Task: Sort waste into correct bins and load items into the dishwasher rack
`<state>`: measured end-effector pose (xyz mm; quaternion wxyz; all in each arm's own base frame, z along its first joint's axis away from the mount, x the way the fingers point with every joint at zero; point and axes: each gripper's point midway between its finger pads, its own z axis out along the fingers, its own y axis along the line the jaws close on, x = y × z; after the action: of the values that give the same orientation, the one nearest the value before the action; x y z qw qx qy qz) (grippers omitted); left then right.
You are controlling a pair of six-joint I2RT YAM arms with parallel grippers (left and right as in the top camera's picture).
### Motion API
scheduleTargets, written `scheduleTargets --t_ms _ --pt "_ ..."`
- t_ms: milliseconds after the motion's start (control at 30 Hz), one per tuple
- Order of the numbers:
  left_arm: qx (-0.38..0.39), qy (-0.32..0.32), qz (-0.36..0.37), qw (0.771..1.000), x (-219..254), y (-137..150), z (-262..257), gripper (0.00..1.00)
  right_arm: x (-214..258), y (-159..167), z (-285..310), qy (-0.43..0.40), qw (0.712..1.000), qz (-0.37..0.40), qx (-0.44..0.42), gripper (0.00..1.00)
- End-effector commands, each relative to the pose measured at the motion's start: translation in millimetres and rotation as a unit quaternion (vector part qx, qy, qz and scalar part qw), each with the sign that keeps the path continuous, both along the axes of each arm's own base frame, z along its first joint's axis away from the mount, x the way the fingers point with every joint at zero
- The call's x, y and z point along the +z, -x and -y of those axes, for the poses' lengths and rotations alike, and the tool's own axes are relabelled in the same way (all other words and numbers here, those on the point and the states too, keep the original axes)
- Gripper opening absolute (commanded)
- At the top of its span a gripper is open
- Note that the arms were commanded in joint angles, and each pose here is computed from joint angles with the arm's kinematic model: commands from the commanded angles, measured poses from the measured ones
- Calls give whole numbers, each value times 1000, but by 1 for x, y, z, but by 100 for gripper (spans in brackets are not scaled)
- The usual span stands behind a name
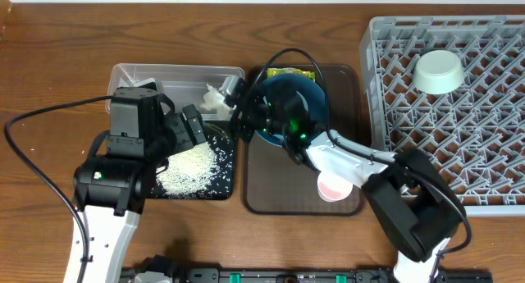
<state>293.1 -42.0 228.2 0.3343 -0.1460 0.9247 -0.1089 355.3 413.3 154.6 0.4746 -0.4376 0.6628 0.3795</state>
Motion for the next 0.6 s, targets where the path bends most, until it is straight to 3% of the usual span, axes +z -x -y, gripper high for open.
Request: scheduleTargets --t_ms 0,300,567 --pt "1 -4 12 1000 9 -2 -2 95 54 4 -8 -13 997 73 19 81" --pt "1 -4 12 1000 9 -2 -2 95 92 -1 9 -27 996 89 6 85" --pt "1 -4 12 1000 9 -3 -2 95 92 6 47 5 1000 17 14 83"
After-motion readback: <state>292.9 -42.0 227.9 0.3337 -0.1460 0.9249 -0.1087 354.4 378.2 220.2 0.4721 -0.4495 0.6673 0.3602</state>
